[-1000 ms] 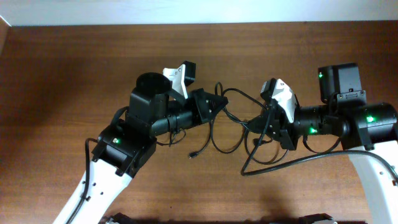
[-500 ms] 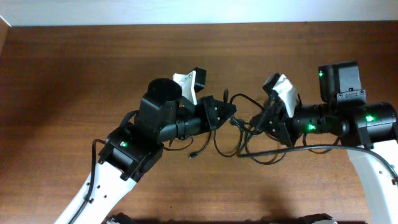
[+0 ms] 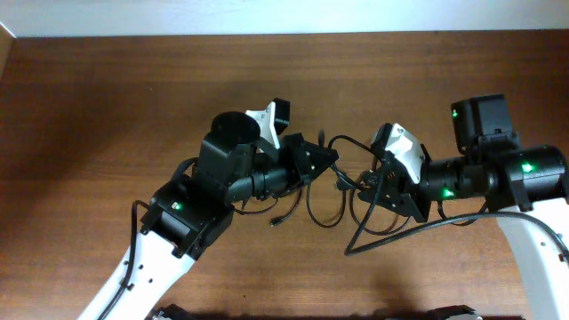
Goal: Untangle cables
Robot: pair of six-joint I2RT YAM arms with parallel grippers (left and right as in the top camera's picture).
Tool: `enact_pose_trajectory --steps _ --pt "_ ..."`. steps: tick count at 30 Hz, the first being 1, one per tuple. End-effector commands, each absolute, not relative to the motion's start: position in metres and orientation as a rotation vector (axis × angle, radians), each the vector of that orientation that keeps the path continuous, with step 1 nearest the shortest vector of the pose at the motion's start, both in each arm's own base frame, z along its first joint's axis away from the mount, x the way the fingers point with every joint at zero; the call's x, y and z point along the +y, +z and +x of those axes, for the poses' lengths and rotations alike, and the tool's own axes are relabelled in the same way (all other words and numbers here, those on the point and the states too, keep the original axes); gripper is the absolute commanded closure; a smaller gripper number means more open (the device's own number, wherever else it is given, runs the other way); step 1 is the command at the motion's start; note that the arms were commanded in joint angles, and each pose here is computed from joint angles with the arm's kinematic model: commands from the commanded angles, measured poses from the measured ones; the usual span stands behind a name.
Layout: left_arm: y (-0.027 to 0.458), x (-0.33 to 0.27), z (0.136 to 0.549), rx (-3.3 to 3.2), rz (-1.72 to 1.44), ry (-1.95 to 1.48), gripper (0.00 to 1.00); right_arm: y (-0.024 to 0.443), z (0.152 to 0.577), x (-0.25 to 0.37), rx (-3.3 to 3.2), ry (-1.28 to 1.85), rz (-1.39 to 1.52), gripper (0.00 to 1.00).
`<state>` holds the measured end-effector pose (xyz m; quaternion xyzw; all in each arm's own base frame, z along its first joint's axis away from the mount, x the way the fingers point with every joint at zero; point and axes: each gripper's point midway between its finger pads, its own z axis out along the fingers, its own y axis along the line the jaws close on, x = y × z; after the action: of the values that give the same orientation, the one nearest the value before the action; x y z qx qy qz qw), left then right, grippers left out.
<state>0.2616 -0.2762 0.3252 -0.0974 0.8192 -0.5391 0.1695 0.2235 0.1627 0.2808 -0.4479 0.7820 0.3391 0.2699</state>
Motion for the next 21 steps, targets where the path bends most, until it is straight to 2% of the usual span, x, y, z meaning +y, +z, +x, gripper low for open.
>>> enact_pose_trajectory --steps 1,4,7,12,17,21 --pt "0.334 -0.276 0.258 2.317 -0.296 -1.574 1.0 0.277 0.225 0.167 2.114 0.958 -1.213 0.77" --pt "0.334 -0.276 0.258 2.317 -0.296 -1.573 1.0 0.275 0.227 0.167 2.117 0.955 -1.214 0.96" --pt "0.333 -0.276 0.257 2.318 -0.296 -1.573 1.0 0.276 0.236 0.165 2.14 0.934 -1.157 0.96" --pt "0.334 -0.278 0.252 2.335 -0.283 -1.602 1.0 0.269 0.284 0.144 2.36 0.743 -0.743 0.96" --pt "0.334 -0.281 0.249 2.355 -0.36 -1.639 1.0 0.262 0.293 0.137 2.408 0.638 -0.675 0.96" --pt "0.334 -0.289 0.242 2.383 -0.448 -1.689 1.0 0.257 0.291 0.155 2.411 0.608 -0.736 0.96"
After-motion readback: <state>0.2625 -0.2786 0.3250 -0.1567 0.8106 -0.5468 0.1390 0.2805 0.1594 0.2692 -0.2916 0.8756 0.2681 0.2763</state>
